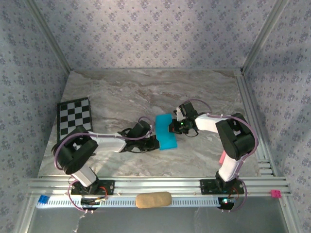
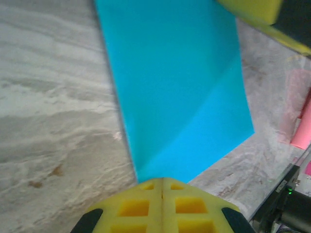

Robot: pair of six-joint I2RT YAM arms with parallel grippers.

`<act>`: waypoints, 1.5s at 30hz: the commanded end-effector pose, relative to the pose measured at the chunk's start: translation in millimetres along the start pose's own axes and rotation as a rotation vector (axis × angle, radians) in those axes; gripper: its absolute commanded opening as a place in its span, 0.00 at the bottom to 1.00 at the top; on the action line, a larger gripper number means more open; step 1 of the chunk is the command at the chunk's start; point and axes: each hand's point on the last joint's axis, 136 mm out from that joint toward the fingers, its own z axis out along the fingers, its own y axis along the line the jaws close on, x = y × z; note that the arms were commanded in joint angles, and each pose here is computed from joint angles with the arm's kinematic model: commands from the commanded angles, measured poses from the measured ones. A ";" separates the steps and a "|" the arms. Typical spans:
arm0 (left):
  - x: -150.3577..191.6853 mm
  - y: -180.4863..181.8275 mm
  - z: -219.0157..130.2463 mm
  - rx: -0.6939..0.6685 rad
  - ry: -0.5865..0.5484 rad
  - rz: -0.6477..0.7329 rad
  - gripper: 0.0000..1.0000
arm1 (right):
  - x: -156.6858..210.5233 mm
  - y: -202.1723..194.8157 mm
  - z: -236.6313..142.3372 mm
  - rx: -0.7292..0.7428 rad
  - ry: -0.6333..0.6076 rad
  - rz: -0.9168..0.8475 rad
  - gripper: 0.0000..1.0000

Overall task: Fold a paper plane with a square sheet of paper (pick it up from the middle)
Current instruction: First fold the square sheet of paper in half at the center of the table.

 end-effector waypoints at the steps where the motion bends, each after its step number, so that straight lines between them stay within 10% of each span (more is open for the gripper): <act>1: -16.2 -31.3 -2.9 0.079 -0.044 0.053 0.00 | 53.4 -59.3 5.5 0.235 0.157 0.092 0.00; 32: 51.9 23.6 11.5 -0.087 0.140 0.070 0.01 | 55.5 -63.0 4.9 0.243 0.151 0.095 0.00; 45: -65.9 -54.7 -53.0 0.159 -0.116 0.091 0.06 | 55.2 -54.5 3.0 0.208 0.183 0.032 0.00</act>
